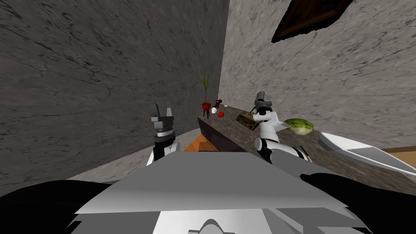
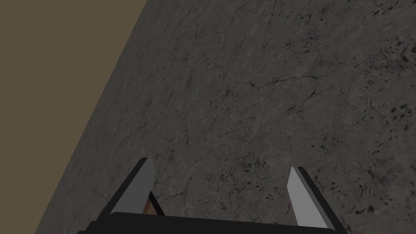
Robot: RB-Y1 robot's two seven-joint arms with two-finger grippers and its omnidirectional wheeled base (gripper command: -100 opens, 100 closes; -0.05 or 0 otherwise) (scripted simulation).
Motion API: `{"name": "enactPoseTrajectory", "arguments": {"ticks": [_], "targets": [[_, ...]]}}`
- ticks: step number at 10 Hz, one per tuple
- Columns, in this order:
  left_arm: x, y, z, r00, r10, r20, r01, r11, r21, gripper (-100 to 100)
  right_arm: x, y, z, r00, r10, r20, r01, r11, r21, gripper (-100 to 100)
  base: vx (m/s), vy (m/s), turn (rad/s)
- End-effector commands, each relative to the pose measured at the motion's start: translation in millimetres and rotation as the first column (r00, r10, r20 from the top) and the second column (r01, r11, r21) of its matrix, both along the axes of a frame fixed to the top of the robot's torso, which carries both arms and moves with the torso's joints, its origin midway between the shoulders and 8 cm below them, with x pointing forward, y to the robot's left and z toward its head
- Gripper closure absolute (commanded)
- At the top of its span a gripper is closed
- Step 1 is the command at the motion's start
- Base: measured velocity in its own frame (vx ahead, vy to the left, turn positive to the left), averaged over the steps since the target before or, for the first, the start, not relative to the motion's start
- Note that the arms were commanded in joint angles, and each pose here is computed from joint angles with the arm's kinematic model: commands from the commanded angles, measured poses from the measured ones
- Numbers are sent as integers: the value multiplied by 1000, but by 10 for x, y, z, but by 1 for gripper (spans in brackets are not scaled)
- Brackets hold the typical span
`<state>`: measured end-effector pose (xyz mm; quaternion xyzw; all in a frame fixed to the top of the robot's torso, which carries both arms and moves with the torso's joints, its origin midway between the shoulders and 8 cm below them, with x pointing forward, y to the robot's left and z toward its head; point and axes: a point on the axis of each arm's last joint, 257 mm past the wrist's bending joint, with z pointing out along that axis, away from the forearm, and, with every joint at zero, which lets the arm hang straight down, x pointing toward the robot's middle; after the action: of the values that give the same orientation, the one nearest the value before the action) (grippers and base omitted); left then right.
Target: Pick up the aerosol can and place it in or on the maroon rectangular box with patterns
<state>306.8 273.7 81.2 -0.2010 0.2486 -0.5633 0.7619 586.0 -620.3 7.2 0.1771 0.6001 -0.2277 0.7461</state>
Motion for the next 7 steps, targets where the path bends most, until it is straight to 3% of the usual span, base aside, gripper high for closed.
{"name": "enactPoseTrajectory", "arguments": {"ticks": [1,2,7], "targets": [[0,0,0,1000,0,0,0,1000,0,0,0,0,0,1000,0,0,0,1000,0,0,0,0,0],[0,0,0,1000,0,0,0,1000,0,0,40,-37,165,1000,-14,-1,14,1000,-2,-100,-19,-17,110],[0,0,0,1000,0,0,0,1000,0,0,96,-114,494,999,-43,-4,43,999,-5,-100,-40,-28,85]]}}
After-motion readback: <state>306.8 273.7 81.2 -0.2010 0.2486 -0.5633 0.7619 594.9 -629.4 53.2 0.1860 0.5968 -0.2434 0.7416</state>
